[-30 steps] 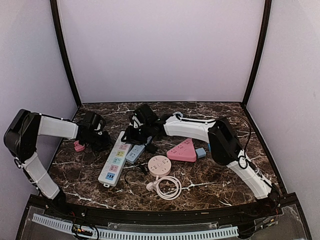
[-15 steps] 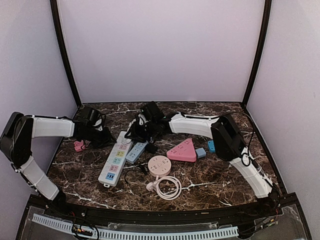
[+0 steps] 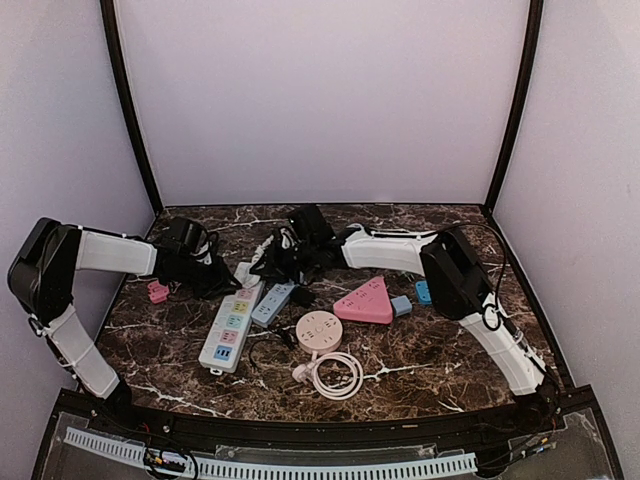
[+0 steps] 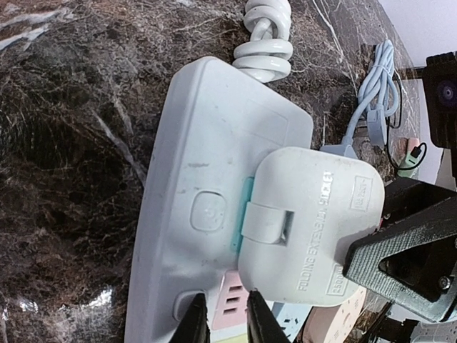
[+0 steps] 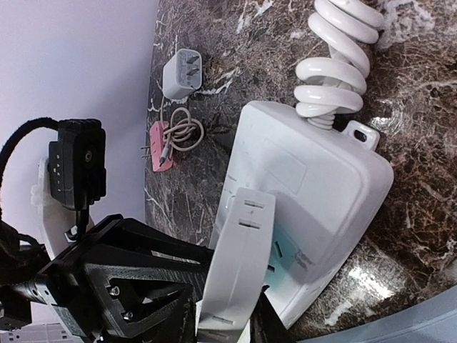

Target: Pull the plug off the socket

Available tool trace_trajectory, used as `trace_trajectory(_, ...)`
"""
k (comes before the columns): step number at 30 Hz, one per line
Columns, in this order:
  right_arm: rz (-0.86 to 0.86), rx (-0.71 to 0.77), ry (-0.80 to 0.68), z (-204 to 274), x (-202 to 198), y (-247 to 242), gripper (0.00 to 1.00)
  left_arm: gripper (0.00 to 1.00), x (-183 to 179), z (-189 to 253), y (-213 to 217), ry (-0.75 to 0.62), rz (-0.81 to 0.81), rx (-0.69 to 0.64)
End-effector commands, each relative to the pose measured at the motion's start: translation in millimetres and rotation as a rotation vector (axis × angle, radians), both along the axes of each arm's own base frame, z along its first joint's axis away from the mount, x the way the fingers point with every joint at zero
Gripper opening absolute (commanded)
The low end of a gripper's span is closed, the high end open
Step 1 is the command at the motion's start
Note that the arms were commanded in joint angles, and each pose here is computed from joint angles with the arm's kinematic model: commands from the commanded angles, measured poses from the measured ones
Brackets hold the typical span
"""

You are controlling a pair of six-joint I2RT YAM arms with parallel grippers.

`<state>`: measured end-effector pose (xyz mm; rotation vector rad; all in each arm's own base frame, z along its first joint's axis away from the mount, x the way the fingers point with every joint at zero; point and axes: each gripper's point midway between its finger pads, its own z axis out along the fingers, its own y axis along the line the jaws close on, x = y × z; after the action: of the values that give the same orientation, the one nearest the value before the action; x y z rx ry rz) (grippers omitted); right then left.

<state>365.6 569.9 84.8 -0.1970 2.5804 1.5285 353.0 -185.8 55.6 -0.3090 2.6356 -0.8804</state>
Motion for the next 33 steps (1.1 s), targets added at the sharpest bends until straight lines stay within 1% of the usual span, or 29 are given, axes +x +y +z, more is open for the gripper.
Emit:
trace_trajectory(1,0.021,0.073,0.036,-3,-3,5,0.20,0.18,-7,-16,3,0.038,0.006,0.025)
trace_trajectory(7,0.026,0.126,0.039,7,-3,6,0.15,0.15,-16,-33,12,0.084,0.030,0.065)
trace_trajectory(27,0.052,0.230,0.050,19,-6,9,0.07,0.12,-27,-56,21,0.141,0.057,0.106)
trace_trajectory(33,0.063,0.314,0.044,34,-7,10,0.02,0.11,-30,-61,24,0.157,0.065,0.122)
